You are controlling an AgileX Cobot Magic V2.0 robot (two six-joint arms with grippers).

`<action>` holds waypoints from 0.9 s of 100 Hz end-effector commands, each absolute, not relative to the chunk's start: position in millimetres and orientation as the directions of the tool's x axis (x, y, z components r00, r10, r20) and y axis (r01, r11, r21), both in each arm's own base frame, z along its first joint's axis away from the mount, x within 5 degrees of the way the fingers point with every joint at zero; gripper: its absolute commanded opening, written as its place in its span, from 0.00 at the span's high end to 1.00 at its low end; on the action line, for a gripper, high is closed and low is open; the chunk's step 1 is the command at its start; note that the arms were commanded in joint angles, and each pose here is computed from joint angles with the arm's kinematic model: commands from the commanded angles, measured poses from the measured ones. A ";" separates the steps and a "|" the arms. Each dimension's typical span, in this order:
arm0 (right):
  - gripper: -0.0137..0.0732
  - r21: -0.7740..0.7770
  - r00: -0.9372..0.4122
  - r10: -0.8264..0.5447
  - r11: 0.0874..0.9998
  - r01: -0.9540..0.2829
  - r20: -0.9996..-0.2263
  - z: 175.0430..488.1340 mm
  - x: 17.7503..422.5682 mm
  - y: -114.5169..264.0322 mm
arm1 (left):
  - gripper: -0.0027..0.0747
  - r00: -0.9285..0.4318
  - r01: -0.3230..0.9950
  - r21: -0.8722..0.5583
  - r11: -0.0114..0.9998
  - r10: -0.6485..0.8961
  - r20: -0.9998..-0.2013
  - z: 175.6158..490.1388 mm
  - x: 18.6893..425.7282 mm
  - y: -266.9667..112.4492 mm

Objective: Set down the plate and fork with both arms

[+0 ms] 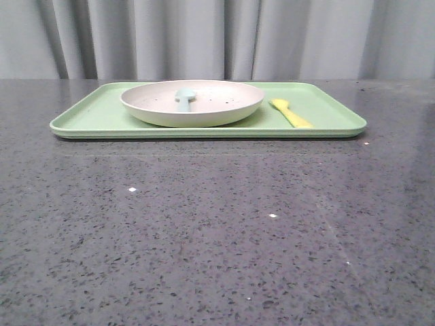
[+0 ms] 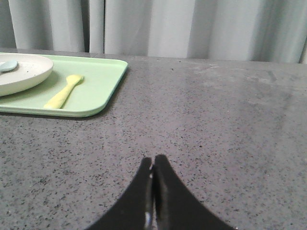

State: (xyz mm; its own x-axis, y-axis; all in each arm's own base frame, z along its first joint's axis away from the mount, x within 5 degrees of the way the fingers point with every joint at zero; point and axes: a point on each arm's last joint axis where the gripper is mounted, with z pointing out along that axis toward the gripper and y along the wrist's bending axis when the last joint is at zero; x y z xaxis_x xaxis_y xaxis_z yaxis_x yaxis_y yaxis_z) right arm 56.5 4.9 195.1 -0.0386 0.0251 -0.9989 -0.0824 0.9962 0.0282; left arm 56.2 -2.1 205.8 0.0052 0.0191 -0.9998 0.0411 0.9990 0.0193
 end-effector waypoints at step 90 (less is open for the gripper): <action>0.92 -0.021 0.129 -0.012 0.997 -0.069 -0.992 210.3 54.0 3.9 | 0.99 0.108 0.055 0.011 0.998 0.005 -0.994 210.8 53.8 -3.0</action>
State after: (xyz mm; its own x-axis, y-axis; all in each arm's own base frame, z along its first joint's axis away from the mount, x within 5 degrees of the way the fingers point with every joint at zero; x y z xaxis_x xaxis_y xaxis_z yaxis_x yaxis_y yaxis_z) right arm 56.5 4.6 199.7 0.0134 -0.0015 -0.9999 -0.0795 0.9968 -0.0025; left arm 56.2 -2.1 205.8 0.0052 0.0191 -0.9998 0.0411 0.9990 0.0193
